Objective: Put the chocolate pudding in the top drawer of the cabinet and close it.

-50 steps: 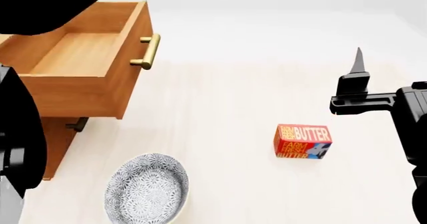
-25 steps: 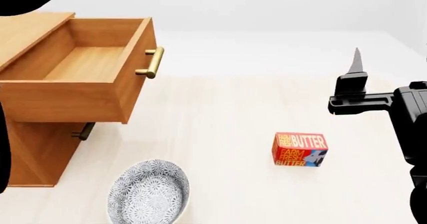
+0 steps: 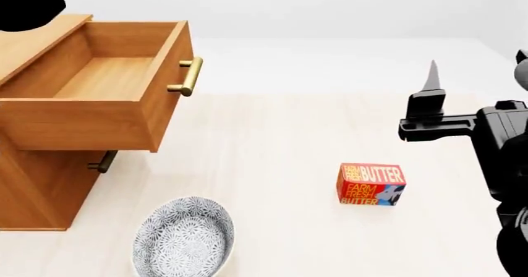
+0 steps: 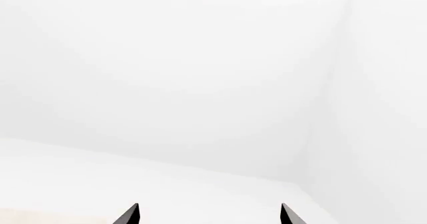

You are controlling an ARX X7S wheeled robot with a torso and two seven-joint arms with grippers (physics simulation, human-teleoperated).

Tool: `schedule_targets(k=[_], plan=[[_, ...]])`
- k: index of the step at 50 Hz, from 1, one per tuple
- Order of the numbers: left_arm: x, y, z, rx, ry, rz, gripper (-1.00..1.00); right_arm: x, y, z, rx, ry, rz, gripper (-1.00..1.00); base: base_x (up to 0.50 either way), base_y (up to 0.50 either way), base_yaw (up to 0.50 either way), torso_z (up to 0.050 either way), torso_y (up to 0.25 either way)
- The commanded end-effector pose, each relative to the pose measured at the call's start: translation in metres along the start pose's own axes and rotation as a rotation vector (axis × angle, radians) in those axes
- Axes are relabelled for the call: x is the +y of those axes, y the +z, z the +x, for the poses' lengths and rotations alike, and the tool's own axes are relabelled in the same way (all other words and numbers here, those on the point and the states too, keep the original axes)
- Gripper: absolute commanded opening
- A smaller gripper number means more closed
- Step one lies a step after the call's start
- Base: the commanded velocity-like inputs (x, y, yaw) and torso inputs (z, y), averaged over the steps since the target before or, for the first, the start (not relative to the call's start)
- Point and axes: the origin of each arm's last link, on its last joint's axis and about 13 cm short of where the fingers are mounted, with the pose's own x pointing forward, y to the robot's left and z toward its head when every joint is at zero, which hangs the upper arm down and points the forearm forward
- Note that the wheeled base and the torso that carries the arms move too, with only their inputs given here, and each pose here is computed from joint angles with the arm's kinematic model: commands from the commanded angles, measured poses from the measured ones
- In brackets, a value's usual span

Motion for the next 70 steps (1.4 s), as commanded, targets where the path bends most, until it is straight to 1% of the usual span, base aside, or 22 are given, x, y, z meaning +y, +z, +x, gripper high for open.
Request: schedule_targets(k=[1,12,26,38,50,58,70], plan=[[0.016,-0.012,0.016,0.021,0.092,0.022,-1.00,0.002,-0.002,0.001,0.006,0.002,0.001,1.00,0.00,0.00,0.00,0.000,0.000],[0.018,-0.031,0.028,0.073,0.122,0.070,-1.00,0.002,-0.004,0.002,0.013,0.002,-0.001,1.00,0.00,0.00,0.00,0.000,0.000],[0.018,-0.053,0.044,0.129,0.165,0.099,-1.00,0.001,-0.008,0.002,0.021,-0.001,0.000,1.00,0.00,0.00,0.00,0.000,0.000],[0.019,-0.070,0.052,0.159,0.192,0.137,-1.00,0.002,-0.010,0.003,0.025,0.000,0.002,1.00,0.00,0.00,0.00,0.000,0.000],[0.019,-0.081,0.060,0.181,0.213,0.147,-1.00,0.002,-0.012,0.004,0.030,-0.002,0.002,1.00,0.00,0.00,0.00,0.000,0.000],[0.021,-0.093,0.065,0.205,0.226,0.153,-1.00,0.003,-0.013,0.004,0.033,0.000,0.002,1.00,0.00,0.00,0.00,0.000,0.000],[0.025,-0.103,0.067,0.229,0.239,0.150,-1.00,0.003,-0.014,0.005,0.034,-0.001,0.002,1.00,0.00,0.00,0.00,0.000,0.000]])
